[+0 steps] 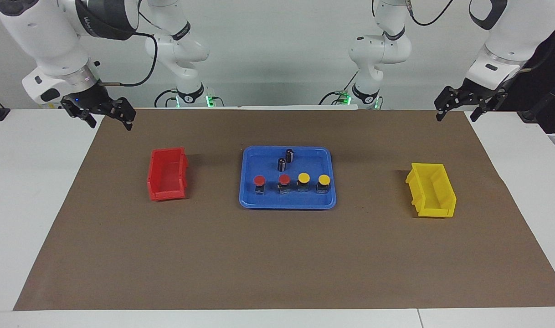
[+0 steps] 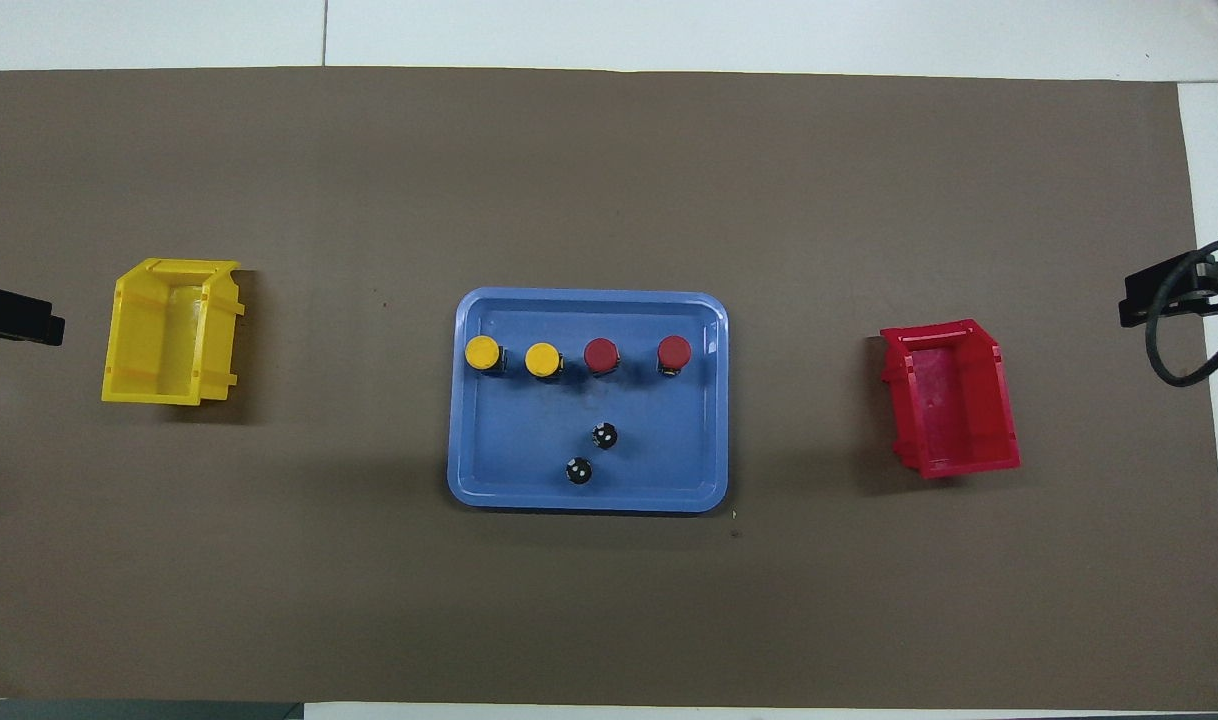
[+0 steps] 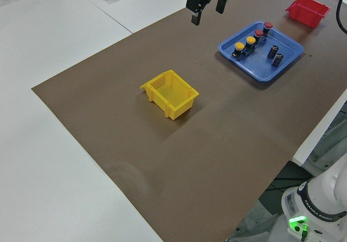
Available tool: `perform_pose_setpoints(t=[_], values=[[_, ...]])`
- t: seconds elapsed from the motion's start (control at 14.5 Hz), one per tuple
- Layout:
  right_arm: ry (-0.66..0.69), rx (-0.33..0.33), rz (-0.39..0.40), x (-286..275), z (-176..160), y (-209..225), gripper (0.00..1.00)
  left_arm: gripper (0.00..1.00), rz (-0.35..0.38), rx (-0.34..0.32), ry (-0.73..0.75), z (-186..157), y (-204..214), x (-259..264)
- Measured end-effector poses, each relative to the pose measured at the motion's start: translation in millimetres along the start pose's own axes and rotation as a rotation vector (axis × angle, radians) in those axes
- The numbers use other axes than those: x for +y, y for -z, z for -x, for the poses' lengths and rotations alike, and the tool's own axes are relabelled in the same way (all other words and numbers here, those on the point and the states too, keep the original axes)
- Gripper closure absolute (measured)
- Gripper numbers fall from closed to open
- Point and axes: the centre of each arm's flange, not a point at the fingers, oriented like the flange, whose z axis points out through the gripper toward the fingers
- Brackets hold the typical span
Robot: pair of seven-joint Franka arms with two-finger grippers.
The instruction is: Sort red and yellow buttons by color
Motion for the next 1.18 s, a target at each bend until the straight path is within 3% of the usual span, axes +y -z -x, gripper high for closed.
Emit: perform_pose_setpoints(t=[1.18], values=[[0.031, 0.007, 0.002, -15.2, -0.5, 1.6, 0.0, 0.0, -0.006, 0.043, 0.032, 1.9, 7.8, -17.5]])
